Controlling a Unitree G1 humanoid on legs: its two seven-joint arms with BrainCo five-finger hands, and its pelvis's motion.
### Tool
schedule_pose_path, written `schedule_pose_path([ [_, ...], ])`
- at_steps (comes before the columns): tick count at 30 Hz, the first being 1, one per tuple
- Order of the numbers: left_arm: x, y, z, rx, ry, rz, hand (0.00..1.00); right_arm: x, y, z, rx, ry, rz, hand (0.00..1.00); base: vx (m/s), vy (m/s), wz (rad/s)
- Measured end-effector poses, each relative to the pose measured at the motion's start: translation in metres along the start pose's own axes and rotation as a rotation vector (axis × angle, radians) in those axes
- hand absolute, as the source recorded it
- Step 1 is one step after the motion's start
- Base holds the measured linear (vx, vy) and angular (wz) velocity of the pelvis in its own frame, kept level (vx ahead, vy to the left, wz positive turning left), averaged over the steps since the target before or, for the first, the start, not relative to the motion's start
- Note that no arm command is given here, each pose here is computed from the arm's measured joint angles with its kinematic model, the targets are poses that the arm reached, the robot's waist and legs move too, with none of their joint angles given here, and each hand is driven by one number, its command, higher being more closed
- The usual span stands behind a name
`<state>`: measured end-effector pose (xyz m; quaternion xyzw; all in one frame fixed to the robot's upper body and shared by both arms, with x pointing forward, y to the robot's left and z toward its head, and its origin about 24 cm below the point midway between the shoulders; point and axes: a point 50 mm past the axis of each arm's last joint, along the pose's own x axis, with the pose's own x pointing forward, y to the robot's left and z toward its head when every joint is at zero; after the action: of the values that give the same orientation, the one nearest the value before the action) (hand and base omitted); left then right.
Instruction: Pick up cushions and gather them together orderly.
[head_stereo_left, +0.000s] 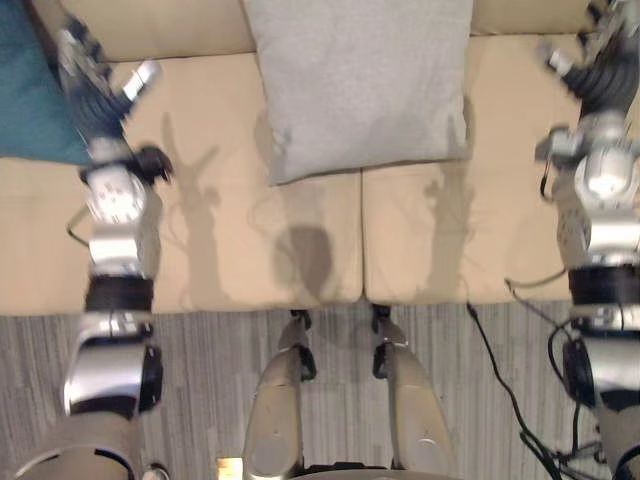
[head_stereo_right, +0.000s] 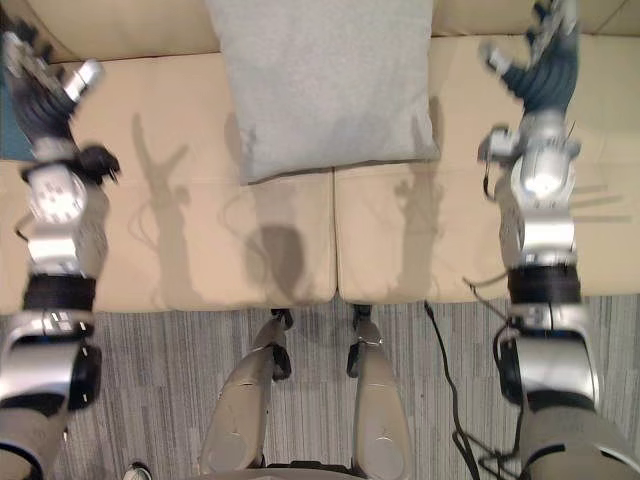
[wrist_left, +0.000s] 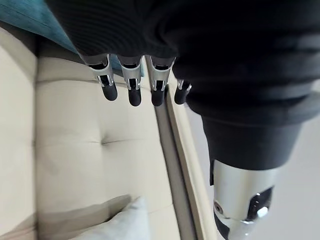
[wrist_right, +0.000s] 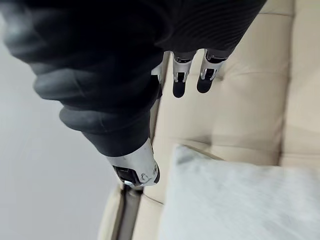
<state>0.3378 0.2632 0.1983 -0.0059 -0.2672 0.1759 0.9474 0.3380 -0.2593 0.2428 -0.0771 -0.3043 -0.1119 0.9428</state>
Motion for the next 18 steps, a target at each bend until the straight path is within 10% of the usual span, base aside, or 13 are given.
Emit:
schedule_pose_path([
  [9,-0.247,0.016,-0.148,0.007,0.861,-0.079,0.00,-0.222,0.004,-0.151,-0.011,0.800,0.049,0.00,0.06,-0.045,0.04],
  [18,-0.361,0.062,-0.171,0.267,1.338,-0.142,0.00,-0.373,-0.003,-0.179,-0.150,1.370,0.144,0.00,0.06,0.020,-0.03],
])
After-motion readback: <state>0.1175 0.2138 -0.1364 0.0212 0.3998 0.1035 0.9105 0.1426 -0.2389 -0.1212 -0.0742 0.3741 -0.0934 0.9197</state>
